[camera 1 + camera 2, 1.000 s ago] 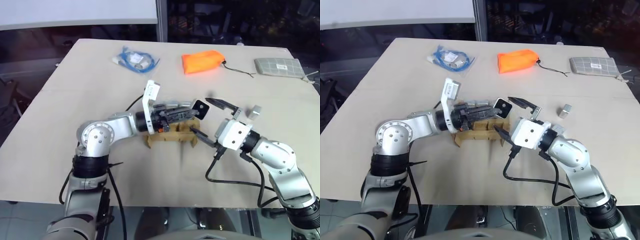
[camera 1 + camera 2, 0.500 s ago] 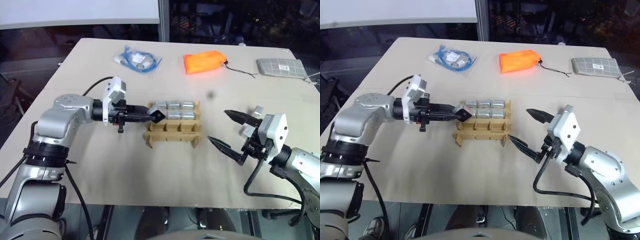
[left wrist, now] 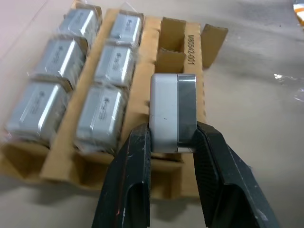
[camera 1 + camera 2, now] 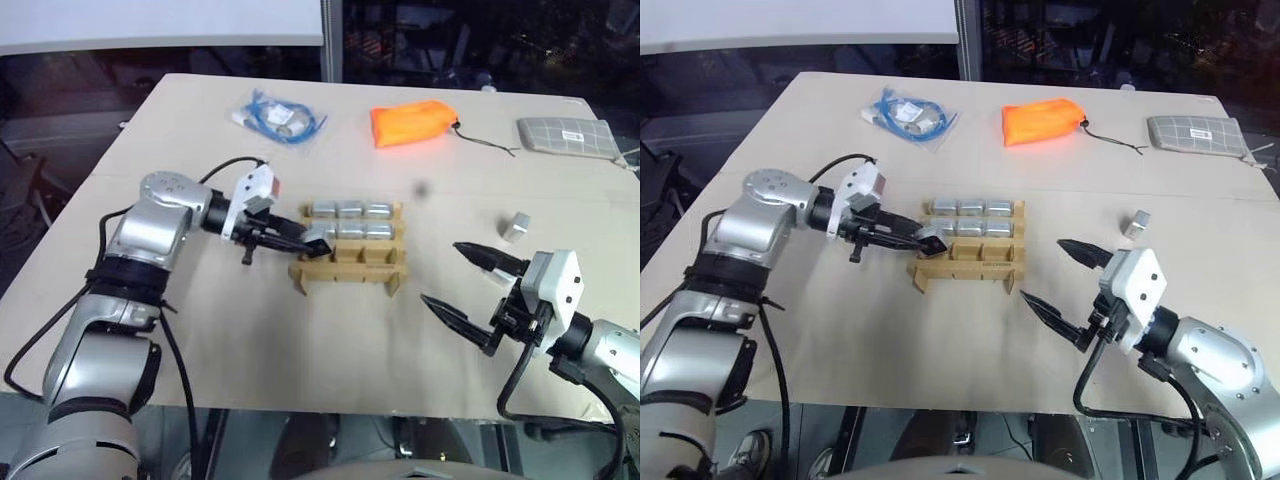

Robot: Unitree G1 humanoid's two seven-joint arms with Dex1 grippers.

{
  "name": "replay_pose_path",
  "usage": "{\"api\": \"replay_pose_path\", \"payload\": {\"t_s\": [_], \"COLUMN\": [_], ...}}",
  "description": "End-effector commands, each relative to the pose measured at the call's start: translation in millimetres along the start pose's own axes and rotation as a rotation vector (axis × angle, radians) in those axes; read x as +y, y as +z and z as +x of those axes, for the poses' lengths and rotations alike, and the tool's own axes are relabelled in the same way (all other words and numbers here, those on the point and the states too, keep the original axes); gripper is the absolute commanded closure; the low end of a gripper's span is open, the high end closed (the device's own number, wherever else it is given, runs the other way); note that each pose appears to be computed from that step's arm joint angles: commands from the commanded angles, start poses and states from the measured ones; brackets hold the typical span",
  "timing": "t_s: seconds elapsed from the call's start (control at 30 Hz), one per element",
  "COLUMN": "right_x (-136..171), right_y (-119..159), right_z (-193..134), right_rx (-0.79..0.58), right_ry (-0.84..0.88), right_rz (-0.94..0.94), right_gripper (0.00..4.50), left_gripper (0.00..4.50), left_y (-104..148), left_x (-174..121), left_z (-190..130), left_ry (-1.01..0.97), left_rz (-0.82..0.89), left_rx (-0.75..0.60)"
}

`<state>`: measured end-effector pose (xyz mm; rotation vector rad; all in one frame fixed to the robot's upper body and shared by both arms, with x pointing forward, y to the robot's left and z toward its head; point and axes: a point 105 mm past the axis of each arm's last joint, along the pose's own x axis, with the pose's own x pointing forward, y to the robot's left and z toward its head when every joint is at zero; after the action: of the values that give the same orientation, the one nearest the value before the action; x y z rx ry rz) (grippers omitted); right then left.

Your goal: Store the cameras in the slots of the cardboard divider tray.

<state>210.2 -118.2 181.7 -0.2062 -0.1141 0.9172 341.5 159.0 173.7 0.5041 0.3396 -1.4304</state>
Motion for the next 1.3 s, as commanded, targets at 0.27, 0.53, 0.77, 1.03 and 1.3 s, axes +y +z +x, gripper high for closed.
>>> {"api": "replay_pose_path", "payload": {"t_s": [0.27, 0.53, 0.77, 1.03, 1.3], "right_x": [5, 2, -8, -60, -94], "right_y": [10, 6, -8, -63, -85], "right_z": [-6, -7, -12, -33, -41], "right_rx": [-0.02, -0.006, 0.072, 0.31, 0.351], "right_ry": [-0.023, -0.036, -0.16, -0.52, -0.794], "right_rz": [-0.069, -0.07, -0.059, 0.047, 0.176], "right_gripper": [0.01, 0.01, 0.0, 0.0, 0.0], "left_gripper": [3.81, 3.81, 0.65, 0.65, 0.65], "left_y": [-7, -10, 35, 76, 61], "left_x": [2, 9, 1, -46, -82], "left_z": [-7, -1, -13, -9, 19], "left_ry": [-0.031, -0.02, -0.02, -0.065, -0.012], "left_rz": [0.063, 0.079, 0.096, 0.061, -0.057], "left_rx": [0.094, 0.115, -0.119, -0.352, -0.42]}}
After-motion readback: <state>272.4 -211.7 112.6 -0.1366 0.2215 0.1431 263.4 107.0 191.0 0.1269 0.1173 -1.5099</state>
